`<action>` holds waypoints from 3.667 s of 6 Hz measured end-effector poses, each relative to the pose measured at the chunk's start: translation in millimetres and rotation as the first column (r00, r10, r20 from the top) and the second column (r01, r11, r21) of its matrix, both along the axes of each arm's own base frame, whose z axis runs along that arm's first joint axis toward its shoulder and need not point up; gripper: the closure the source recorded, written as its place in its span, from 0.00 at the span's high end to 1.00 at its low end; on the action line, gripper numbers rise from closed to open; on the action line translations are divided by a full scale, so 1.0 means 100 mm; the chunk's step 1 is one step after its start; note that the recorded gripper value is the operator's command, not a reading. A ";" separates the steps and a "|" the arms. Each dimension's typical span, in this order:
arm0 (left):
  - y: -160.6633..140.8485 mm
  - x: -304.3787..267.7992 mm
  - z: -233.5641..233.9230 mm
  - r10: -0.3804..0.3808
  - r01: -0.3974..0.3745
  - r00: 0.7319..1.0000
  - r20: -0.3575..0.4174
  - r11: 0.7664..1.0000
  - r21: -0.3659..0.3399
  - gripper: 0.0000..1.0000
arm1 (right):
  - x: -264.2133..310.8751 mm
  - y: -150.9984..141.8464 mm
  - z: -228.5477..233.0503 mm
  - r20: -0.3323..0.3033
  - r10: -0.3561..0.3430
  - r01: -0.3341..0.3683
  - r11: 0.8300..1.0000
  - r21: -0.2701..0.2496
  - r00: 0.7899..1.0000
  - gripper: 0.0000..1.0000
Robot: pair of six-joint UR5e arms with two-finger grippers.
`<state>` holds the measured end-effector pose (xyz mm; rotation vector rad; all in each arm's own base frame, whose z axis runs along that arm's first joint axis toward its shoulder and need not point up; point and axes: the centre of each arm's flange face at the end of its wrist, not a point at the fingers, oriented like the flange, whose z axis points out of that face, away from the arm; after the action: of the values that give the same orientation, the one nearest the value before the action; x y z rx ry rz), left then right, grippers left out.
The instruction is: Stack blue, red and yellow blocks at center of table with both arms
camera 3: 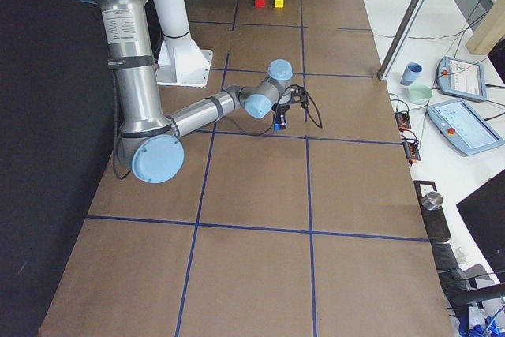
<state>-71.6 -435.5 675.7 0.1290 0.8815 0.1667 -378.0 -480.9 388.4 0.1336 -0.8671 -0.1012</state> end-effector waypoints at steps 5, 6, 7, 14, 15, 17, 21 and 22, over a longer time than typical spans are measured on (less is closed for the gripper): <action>0.00 0.00 -0.01 0.001 -0.001 1.000 0.000 1.000 0.002 1.00 | -2.26 -0.06 -1.94 -0.010 0.139 -0.139 0.979 -0.148 0.990 0.00; 0.00 0.01 0.00 0.002 -0.002 1.000 0.000 1.000 0.001 1.00 | -2.38 0.02 -1.97 -0.038 0.144 -0.148 0.978 -0.149 0.989 0.06; 0.00 0.01 0.00 0.003 -0.003 1.000 0.000 1.000 0.000 1.00 | -2.44 0.06 -1.97 -0.051 0.145 -0.151 0.977 -0.150 0.988 0.08; 0.00 0.05 0.01 0.011 -0.011 1.000 0.000 1.000 -0.003 1.00 | -2.55 0.16 -2.05 -0.053 0.171 -0.177 0.976 -0.129 0.984 1.00; -0.01 0.05 0.00 0.011 -0.011 1.000 0.000 1.000 0.001 1.00 | -2.44 0.08 -2.13 -0.037 0.178 -0.181 0.975 -0.127 0.983 1.00; -0.03 0.06 -0.04 0.019 -0.019 1.000 0.003 1.000 0.015 1.00 | -1.94 -0.35 -2.25 -0.003 0.163 -0.162 0.975 -0.150 0.987 1.00; -0.42 0.11 -0.45 -0.007 0.007 1.000 0.002 0.981 0.196 1.00 | 0.08 -1.20 -1.30 -0.110 -0.025 0.020 0.999 -0.046 0.994 1.00; -0.51 0.14 -0.51 -0.036 0.038 0.999 -0.009 0.982 0.184 1.00 | 0.87 -1.29 -0.76 -0.141 -0.088 0.092 0.996 0.021 0.986 1.00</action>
<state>-57.5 -486.1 624.5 0.3187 0.8677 0.2133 -290.5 -609.7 312.7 0.1118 -0.7315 -0.2047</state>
